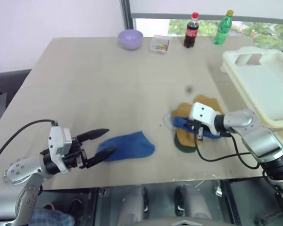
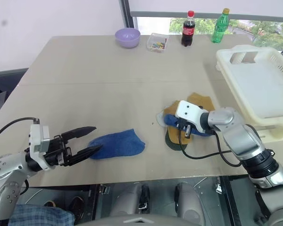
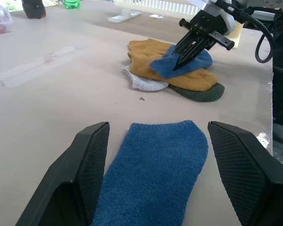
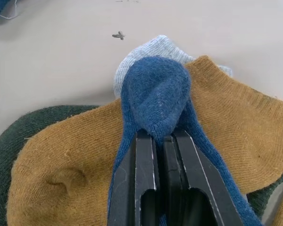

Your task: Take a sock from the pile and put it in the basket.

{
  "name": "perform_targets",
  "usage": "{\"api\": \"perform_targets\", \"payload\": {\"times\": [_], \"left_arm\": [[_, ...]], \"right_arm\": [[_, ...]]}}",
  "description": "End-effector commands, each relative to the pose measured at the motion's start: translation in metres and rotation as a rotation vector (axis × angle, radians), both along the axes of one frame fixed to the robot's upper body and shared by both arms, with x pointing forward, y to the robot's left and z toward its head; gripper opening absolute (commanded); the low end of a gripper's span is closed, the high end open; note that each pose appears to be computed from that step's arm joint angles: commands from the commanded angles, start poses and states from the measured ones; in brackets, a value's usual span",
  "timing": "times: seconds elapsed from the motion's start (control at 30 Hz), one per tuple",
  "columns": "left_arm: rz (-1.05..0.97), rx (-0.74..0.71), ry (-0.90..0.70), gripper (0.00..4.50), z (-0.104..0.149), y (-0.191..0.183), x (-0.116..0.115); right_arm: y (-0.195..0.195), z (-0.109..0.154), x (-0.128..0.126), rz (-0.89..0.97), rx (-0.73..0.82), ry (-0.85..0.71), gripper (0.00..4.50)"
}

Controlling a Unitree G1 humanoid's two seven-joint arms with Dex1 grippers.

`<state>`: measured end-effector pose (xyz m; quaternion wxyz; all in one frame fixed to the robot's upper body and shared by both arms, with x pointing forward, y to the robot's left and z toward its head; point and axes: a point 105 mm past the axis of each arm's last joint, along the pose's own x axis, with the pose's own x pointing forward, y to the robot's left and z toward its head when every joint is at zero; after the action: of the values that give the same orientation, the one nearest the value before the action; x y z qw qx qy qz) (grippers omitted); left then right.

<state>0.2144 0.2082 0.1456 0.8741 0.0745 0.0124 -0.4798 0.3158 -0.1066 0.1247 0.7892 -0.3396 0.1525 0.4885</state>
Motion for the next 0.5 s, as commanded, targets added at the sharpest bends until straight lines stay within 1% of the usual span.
{"api": "perform_targets", "payload": {"times": [0.03,0.17,0.33,0.5], "left_arm": [[-0.017,-0.004,-0.022,3.59,0.006,-0.002,-0.002],[-0.018,-0.006,-0.023,3.59,0.005,-0.003,-0.002],[-0.018,-0.008,-0.026,3.59,0.005,-0.003,0.000],[-0.021,-0.008,-0.032,3.59,0.006,-0.005,0.002]], "right_arm": [[-0.002,0.014,0.002,0.001,0.009,-0.042,0.04],[0.003,0.024,0.002,0.011,0.035,-0.055,0.04],[0.019,0.036,0.004,0.035,0.094,-0.056,0.04],[0.054,0.048,0.023,0.055,0.159,-0.065,0.04]]}}
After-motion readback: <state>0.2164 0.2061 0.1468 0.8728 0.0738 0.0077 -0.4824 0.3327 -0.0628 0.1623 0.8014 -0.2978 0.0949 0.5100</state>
